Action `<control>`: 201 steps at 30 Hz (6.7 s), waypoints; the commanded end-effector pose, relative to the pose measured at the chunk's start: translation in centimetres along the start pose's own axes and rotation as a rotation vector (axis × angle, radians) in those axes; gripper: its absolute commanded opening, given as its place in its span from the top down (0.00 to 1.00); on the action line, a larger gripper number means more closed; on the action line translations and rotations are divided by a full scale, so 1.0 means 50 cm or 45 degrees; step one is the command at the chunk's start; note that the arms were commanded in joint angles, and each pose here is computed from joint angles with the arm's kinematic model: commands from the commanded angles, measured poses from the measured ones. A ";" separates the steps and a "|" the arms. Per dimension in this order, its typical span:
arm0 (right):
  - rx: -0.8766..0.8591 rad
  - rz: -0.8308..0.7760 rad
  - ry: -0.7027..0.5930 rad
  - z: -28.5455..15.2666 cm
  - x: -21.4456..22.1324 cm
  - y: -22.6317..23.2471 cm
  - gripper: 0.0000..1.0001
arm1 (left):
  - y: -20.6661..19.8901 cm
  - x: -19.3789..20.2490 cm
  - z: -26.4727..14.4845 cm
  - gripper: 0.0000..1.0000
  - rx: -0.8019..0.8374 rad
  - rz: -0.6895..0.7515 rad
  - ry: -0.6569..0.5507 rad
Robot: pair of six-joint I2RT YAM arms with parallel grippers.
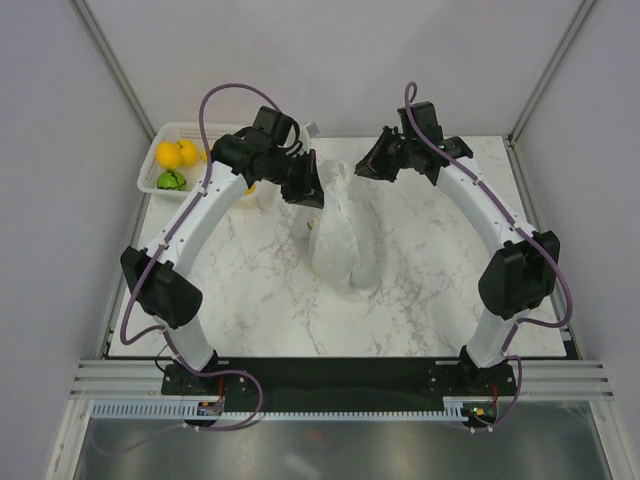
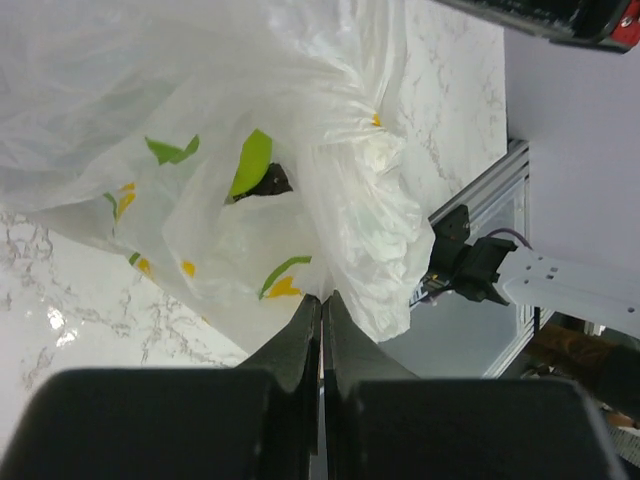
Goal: Place the fake fruits into the plastic bag and tie a complex knot
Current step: Tie the plastic bag at the center of the board.
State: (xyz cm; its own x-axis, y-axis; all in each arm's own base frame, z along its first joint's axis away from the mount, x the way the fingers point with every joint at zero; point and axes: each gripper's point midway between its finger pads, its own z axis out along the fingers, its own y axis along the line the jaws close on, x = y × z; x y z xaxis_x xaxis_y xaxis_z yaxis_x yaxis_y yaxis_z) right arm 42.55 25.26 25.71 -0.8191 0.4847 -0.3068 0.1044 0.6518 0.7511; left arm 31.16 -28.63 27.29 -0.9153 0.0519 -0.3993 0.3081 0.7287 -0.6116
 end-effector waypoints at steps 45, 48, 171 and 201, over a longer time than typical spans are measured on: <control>1.041 -0.106 -0.439 -0.149 -0.106 -0.471 1.00 | 0.448 0.111 -0.031 0.98 -0.942 -0.255 -0.060; 1.057 -0.101 -0.475 -0.175 -0.127 -0.479 1.00 | 0.451 0.094 -0.048 0.98 -0.974 -0.236 -0.103; 0.741 0.274 -0.666 -0.050 -0.154 -0.472 1.00 | 0.199 -0.001 0.324 0.87 -0.686 -0.983 -0.793; 1.174 0.496 -0.797 -0.232 -0.168 -0.671 1.00 | 0.594 0.027 -0.025 0.98 -1.368 -0.929 -0.967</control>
State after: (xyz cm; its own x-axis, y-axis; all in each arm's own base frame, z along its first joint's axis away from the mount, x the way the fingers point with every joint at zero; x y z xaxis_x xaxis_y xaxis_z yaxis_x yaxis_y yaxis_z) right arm 42.10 5.08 11.01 -0.4538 0.8110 -0.3692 0.6620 0.5842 0.4696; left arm 41.23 -20.65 11.69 -0.4546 -0.7686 -0.4500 -0.5582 0.6396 -0.5285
